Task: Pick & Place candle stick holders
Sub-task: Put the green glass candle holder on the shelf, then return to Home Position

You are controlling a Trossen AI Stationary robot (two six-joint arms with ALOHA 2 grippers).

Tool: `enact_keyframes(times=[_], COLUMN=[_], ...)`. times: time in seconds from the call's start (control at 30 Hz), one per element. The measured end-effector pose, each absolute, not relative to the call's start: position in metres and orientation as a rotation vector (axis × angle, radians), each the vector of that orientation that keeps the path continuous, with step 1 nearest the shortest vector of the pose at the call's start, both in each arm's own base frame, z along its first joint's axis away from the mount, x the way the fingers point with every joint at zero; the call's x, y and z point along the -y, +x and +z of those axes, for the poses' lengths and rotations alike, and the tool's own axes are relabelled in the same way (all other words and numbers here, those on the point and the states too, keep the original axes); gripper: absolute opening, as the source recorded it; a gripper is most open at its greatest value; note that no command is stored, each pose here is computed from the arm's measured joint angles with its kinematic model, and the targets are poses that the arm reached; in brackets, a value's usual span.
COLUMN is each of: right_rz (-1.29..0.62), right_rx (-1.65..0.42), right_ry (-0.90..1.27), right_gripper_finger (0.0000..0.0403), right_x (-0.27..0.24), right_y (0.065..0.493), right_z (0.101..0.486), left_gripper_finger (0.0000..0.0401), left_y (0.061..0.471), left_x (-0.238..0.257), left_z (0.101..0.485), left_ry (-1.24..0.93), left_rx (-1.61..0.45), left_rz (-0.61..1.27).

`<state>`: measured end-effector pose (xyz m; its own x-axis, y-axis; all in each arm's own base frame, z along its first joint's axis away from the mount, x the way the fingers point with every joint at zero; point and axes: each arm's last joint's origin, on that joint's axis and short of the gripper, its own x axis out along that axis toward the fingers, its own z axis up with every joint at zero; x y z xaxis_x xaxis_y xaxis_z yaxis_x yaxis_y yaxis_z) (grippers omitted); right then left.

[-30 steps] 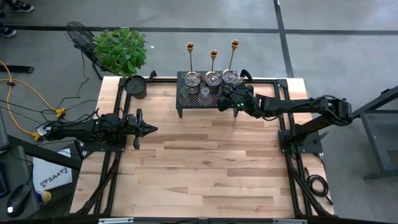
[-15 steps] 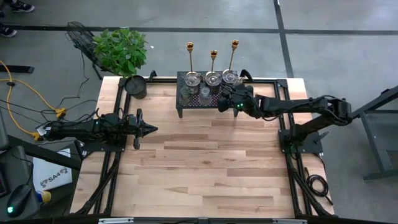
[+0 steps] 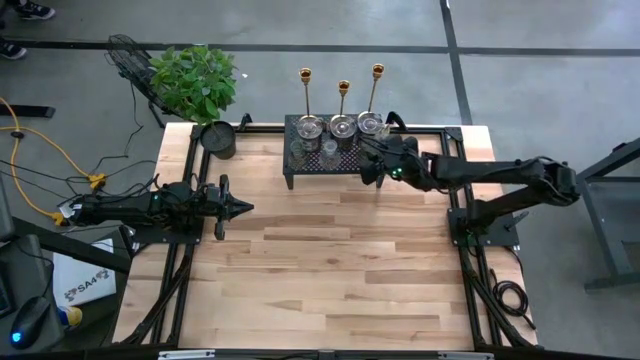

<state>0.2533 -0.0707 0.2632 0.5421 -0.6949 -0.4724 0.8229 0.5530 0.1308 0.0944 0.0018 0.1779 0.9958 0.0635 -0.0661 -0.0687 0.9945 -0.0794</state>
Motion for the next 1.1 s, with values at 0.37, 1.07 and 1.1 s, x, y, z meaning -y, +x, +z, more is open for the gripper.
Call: enact_keyframes(times=[0.37, 1.07, 1.1], right_rz=[-0.897, -0.899, -0.899], right_rx=[-0.372, -0.307, -0.307], right_ry=[0.352, 0.322, 0.322], right_gripper_finger=[0.0178, 0.0172, 0.0172], right_x=[0.064, 0.069, 0.069], right_y=[0.247, 0.261, 0.261], right_z=[0.272, 0.27, 0.27], left_gripper_finger=[0.0, 0.0, 0.0], left_y=[0.094, 0.094, 0.094], left_x=[-0.002, -0.002, -0.002], left_z=[0.178, 0.178, 0.178], left_ry=[-0.082, -0.082, -0.082], left_rx=[-0.064, -0.064, -0.064], left_rz=[0.066, 0.066, 0.066])
